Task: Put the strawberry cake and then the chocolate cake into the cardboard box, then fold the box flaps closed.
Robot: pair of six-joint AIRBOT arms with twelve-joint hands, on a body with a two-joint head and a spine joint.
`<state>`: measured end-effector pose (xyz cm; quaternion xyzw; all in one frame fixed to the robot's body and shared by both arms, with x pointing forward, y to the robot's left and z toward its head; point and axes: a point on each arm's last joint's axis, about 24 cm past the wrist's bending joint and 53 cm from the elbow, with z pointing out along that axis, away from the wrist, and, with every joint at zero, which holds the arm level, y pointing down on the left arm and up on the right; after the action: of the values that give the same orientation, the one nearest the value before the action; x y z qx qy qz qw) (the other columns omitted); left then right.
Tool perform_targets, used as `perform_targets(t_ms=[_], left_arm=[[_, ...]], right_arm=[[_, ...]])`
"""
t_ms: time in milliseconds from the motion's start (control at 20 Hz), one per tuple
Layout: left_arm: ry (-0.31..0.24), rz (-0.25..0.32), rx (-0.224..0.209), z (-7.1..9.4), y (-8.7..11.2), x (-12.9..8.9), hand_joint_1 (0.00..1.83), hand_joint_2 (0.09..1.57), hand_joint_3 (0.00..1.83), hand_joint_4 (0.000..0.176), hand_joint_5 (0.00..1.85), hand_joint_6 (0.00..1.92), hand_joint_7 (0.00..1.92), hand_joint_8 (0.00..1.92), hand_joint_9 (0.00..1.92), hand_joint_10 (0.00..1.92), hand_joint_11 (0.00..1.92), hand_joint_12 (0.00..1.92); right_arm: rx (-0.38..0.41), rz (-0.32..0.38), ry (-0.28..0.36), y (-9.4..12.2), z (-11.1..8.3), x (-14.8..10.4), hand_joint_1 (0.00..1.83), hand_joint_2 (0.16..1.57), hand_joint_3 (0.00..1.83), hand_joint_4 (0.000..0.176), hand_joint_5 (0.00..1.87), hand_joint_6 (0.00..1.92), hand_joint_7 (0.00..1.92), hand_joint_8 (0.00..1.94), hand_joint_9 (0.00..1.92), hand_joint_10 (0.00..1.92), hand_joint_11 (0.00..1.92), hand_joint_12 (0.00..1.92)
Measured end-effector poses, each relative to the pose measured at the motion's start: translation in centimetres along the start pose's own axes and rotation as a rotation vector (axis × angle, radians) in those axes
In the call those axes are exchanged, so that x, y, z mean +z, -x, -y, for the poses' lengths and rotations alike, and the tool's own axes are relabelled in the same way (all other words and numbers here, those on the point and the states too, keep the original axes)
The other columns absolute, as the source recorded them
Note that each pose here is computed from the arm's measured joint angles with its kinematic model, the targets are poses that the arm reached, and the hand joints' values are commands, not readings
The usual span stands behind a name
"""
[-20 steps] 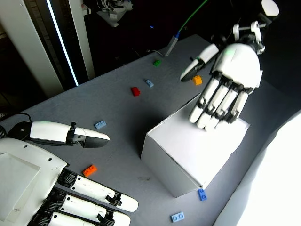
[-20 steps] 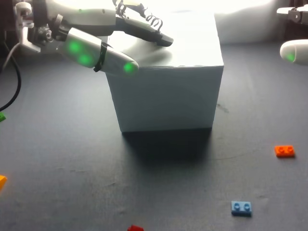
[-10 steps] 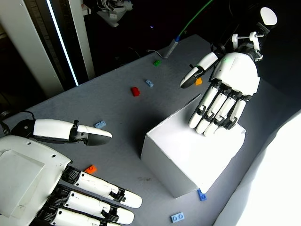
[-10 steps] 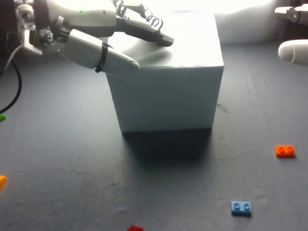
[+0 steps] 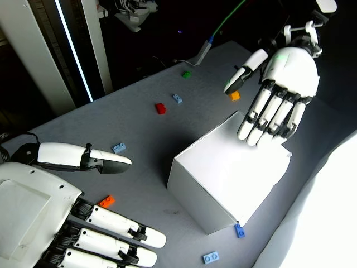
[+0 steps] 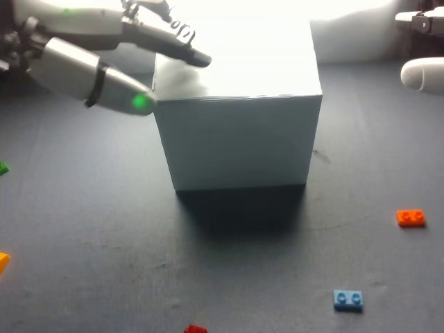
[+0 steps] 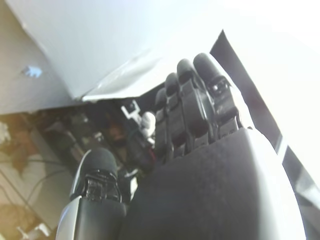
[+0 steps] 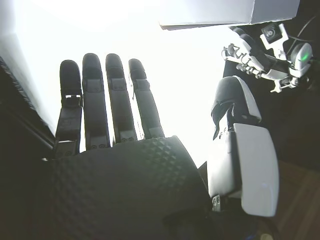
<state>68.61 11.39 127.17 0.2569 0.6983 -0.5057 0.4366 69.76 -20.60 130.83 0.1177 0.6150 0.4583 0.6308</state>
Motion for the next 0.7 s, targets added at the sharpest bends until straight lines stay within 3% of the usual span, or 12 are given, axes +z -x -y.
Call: perform_targets(t_ms=[200,350,550,700], left_arm=[[0.007,0.031,0.01,1.2,0.9,-3.0,0.0,1.29,0.0,0.0,0.29,0.01,0.38,0.01,0.38,0.01,0.0,1.1],[0.053,-0.016,0.03,0.6,-0.6,-4.9,0.0,1.29,0.0,0.0,0.31,0.01,0.4,0.01,0.41,0.01,0.0,1.16],[0.093,-0.02,0.011,0.4,-1.7,-8.0,0.0,1.29,0.0,0.0,0.3,0.0,0.41,0.0,0.44,0.02,0.0,1.18],[0.112,-0.088,0.012,1.0,-4.5,-9.2,0.0,1.3,0.0,0.0,0.33,0.01,0.44,0.01,0.48,0.02,0.0,1.26]], right_arm=[[0.0,0.0,-0.001,0.0,0.1,0.0,0.0,1.16,0.0,0.0,0.34,0.0,0.36,0.01,0.37,0.01,0.0,0.96],[-0.001,-0.001,-0.001,0.0,0.1,0.0,0.0,1.16,0.0,0.0,0.3,0.0,0.33,0.0,0.37,0.0,0.0,0.92],[-0.001,-0.001,-0.002,0.0,0.1,0.0,0.0,1.13,0.0,0.0,0.29,0.0,0.36,0.01,0.39,0.01,0.0,0.97],[-0.002,-0.001,0.0,0.0,0.0,0.0,0.0,1.12,0.0,0.0,0.31,0.01,0.4,0.02,0.41,0.01,0.0,0.98]])
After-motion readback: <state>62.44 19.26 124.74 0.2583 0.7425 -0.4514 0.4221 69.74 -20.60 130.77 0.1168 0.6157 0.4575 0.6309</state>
